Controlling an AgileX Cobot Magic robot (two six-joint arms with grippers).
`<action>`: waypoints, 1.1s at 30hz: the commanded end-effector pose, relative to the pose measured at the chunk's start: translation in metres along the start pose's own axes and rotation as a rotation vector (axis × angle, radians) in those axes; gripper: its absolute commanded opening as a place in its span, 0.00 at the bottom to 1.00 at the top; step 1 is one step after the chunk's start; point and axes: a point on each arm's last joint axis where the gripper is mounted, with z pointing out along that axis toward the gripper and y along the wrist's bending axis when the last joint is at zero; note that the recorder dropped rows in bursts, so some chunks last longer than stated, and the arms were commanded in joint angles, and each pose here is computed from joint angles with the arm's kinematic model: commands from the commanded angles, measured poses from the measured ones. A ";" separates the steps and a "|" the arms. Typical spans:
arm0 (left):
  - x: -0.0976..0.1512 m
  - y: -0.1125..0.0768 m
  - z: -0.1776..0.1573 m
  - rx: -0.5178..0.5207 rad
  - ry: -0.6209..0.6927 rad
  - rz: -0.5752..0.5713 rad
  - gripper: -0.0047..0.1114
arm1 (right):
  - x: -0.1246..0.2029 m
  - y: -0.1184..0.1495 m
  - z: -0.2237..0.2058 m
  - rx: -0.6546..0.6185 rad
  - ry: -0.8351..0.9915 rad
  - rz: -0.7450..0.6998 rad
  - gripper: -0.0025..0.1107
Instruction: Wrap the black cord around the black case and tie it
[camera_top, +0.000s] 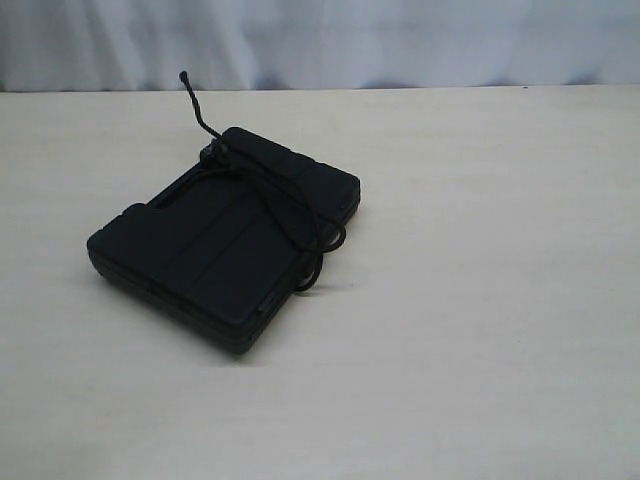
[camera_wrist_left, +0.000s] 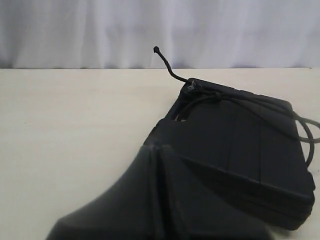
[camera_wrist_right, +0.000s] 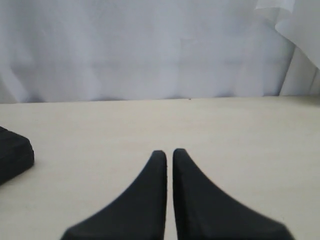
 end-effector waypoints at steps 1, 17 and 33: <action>0.001 0.002 0.000 -0.033 0.003 0.019 0.04 | 0.014 0.000 -0.001 0.021 0.149 0.032 0.06; 0.000 0.011 -0.001 -0.138 -0.008 0.038 0.04 | 0.014 -0.007 -0.002 0.097 0.158 -0.078 0.06; 0.000 0.011 -0.001 -0.140 -0.002 0.116 0.04 | 0.014 -0.006 -0.001 0.085 0.148 -0.036 0.06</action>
